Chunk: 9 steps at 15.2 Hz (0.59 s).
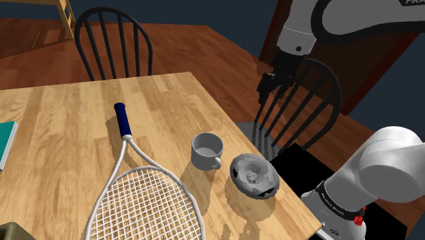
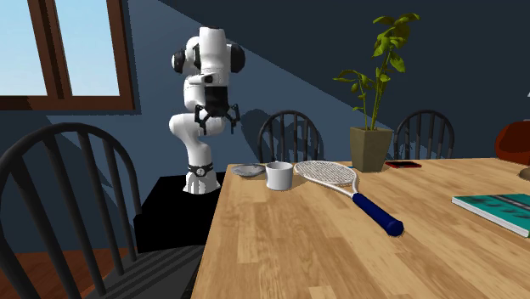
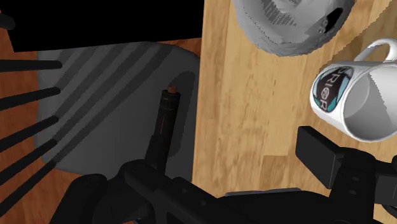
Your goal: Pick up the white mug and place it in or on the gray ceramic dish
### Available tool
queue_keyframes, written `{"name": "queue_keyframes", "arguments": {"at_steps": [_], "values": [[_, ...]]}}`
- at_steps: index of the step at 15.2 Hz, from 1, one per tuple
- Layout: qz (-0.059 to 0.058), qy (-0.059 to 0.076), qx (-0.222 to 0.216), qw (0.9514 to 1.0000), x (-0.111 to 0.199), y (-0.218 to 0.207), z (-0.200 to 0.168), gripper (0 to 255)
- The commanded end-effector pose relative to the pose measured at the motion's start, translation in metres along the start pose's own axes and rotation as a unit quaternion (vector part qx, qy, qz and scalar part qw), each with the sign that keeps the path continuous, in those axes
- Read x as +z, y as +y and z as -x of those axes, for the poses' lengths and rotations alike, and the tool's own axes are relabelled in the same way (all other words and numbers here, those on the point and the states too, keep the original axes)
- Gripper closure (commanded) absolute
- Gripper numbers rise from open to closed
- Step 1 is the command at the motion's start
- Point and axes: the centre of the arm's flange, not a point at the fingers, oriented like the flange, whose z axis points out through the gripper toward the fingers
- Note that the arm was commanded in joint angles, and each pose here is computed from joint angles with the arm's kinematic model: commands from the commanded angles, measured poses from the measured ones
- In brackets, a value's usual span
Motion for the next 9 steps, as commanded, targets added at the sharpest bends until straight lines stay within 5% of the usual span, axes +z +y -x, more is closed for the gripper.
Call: {"name": "queue_keyframes", "arguments": {"at_steps": [1, 9], "values": [[-0.003, 0.002, -0.002, 1.0000, 0.015, -0.021, -0.002, 0], [-0.012, 0.008, -0.012, 0.9998, 0.075, -0.104, -0.013, 0]]}}
